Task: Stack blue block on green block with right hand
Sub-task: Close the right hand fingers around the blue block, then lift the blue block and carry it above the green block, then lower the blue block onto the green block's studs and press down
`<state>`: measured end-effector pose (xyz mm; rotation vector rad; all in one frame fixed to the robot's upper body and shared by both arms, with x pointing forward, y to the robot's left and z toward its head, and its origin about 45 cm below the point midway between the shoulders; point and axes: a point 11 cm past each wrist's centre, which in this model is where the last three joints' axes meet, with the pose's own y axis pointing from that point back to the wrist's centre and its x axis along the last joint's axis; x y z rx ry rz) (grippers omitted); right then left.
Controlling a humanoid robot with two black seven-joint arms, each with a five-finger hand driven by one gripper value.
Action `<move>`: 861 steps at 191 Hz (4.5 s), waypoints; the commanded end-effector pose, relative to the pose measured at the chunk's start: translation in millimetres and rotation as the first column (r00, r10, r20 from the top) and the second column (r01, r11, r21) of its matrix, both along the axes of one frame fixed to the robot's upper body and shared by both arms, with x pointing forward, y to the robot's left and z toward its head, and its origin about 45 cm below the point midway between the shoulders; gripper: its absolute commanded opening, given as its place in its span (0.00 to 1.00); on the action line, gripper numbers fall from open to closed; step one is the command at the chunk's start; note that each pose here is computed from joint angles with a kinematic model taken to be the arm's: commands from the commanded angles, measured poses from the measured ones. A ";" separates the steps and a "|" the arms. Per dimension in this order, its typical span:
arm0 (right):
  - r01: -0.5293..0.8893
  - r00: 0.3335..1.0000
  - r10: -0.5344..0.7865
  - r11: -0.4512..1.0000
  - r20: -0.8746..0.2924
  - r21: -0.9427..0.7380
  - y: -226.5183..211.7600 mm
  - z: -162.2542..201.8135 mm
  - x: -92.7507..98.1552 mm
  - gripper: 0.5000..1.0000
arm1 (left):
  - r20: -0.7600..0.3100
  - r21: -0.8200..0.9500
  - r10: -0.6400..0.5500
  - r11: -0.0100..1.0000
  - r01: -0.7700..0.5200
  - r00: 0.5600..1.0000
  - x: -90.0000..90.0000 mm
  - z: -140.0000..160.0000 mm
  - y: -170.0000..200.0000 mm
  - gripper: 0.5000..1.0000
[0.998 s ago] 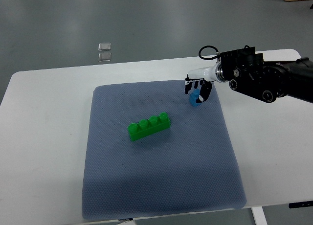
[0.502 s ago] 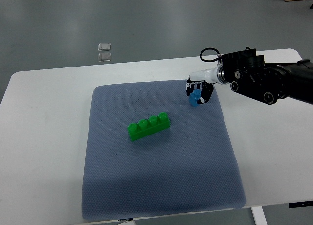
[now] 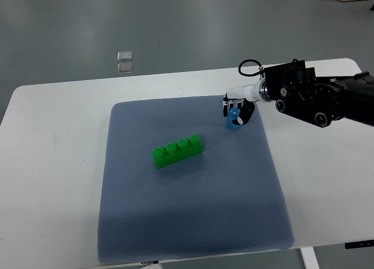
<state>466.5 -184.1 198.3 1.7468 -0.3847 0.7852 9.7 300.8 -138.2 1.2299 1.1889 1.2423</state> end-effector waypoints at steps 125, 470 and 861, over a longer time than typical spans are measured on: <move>-0.356 0.934 0.346 0.920 0.082 0.166 65.8 140.2 -28.3 0.16 | 0.000 0.000 0.000 1.000 0.000 1.000 0.0 0.0 0.0 1.00; -0.211 0.977 0.214 0.934 0.019 0.288 102.1 49.3 -66.8 0.17 | 0.000 0.000 -0.002 1.000 0.002 1.000 -0.1 0.0 0.0 1.00; -0.206 0.978 0.203 0.939 0.040 0.275 93.0 11.5 -71.0 0.17 | 0.000 0.002 -0.001 1.000 0.001 1.000 -0.2 0.0 0.5 1.00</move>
